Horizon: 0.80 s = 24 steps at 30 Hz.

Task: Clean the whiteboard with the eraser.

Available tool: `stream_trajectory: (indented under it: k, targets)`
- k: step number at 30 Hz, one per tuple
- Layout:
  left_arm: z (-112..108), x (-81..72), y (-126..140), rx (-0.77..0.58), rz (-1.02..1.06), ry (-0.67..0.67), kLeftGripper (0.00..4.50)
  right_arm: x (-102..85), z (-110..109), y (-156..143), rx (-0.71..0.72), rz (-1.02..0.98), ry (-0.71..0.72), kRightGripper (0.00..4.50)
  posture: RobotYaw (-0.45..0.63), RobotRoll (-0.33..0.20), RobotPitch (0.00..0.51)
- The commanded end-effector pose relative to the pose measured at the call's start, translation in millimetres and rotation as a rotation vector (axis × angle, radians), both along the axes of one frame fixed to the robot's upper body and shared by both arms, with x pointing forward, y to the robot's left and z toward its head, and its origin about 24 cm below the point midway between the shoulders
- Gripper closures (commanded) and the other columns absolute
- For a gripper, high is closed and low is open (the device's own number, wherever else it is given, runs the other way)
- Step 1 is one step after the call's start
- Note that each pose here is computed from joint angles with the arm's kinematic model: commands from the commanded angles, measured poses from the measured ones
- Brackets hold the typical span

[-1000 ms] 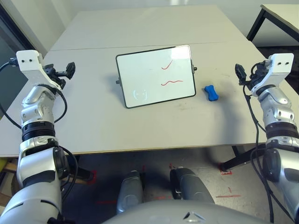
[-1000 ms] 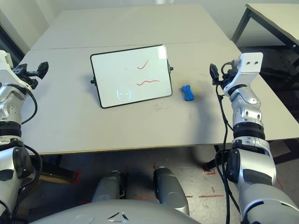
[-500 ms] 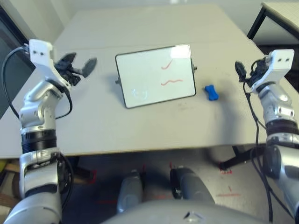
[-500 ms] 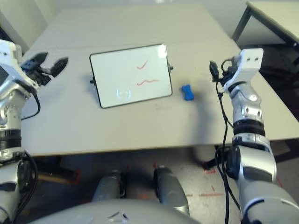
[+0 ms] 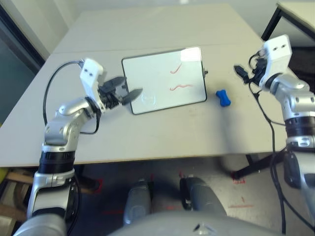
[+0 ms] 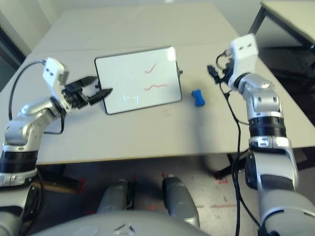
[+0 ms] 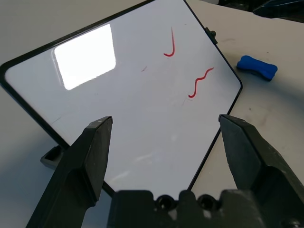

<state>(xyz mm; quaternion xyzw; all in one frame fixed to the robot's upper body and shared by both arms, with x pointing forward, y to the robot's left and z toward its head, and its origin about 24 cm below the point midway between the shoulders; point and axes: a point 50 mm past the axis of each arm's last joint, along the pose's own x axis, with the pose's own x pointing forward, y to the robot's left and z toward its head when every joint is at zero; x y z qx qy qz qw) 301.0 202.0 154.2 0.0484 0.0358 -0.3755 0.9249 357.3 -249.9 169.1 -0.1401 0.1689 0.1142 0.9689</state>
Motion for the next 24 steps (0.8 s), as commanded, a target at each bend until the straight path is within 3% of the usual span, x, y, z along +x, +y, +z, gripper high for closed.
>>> stream_trajectory:
  k: [1,6,24]
  targets:
    - [-4.8,2.3,-2.3,0.022,-0.009,0.01,0.0,-4.5,3.4,-1.3,0.014,-0.088,0.181,0.02,-0.12,0.0,0.092]
    - [-9.5,2.1,-8.0,0.038,-0.029,0.016,0.0,-8.3,11.1,4.0,0.093,-0.18,0.392,0.02,-0.13,0.0,0.092]
    - [-14.8,0.5,-12.2,0.028,-0.016,0.014,0.0,7.1,-8.5,34.8,0.129,-0.226,0.553,0.02,-0.09,0.0,0.088]
